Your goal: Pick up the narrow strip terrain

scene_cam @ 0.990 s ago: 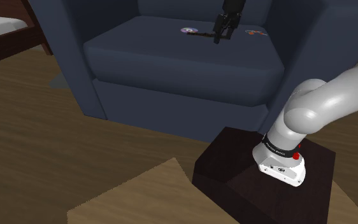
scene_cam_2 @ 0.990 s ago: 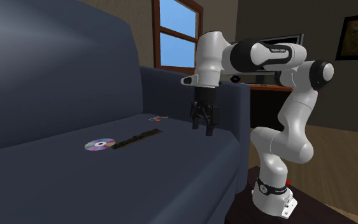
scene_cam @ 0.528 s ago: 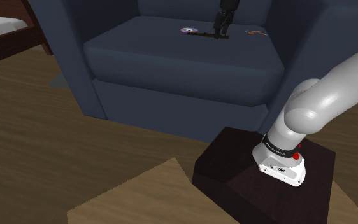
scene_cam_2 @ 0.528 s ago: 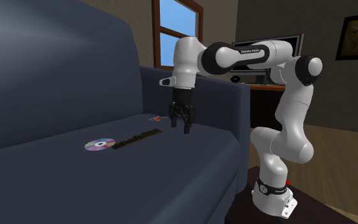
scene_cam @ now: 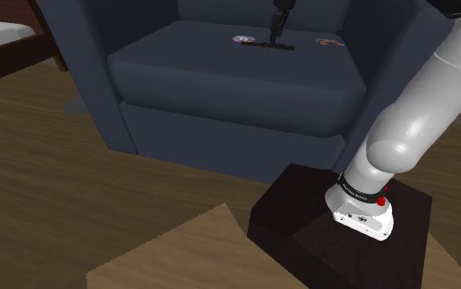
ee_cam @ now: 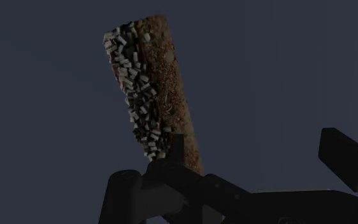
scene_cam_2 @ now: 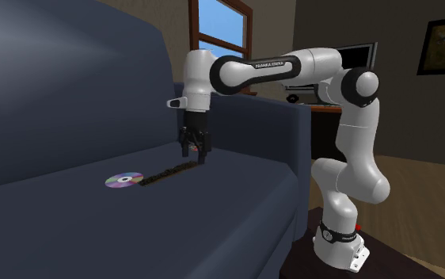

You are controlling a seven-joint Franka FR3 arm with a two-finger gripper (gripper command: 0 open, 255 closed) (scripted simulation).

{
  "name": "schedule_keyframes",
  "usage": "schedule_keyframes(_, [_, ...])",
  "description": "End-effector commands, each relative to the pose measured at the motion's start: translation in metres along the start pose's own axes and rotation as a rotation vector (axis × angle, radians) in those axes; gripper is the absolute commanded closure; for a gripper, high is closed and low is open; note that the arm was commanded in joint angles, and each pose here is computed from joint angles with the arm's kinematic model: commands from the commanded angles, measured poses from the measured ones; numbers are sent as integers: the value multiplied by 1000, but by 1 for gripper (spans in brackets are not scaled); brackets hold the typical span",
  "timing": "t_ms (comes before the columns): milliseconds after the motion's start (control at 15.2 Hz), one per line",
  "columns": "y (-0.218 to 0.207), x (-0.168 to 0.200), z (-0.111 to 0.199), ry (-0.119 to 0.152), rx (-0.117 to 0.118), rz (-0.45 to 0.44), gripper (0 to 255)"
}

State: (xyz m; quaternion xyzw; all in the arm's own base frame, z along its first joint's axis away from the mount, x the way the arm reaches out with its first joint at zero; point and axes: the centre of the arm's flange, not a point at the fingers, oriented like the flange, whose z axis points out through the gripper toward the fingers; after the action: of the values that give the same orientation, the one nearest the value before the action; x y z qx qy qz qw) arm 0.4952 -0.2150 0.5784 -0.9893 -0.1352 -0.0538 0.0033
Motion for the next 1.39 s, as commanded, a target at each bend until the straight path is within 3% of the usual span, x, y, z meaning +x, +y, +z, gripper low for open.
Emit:
schedule_keyframes(0, [22,13,1,-1,-6,-48,0])
schedule_keyframes(198, [52,37,4,-2,-13,-113,0])
schedule_keyframes(858, [51,33,44,-2,-13,-113,0])
schedule_keyframes(924, [51,33,44,-2,-13,-113,255])
schedule_keyframes(1320, [51,33,44,-2,-13,-113,255])
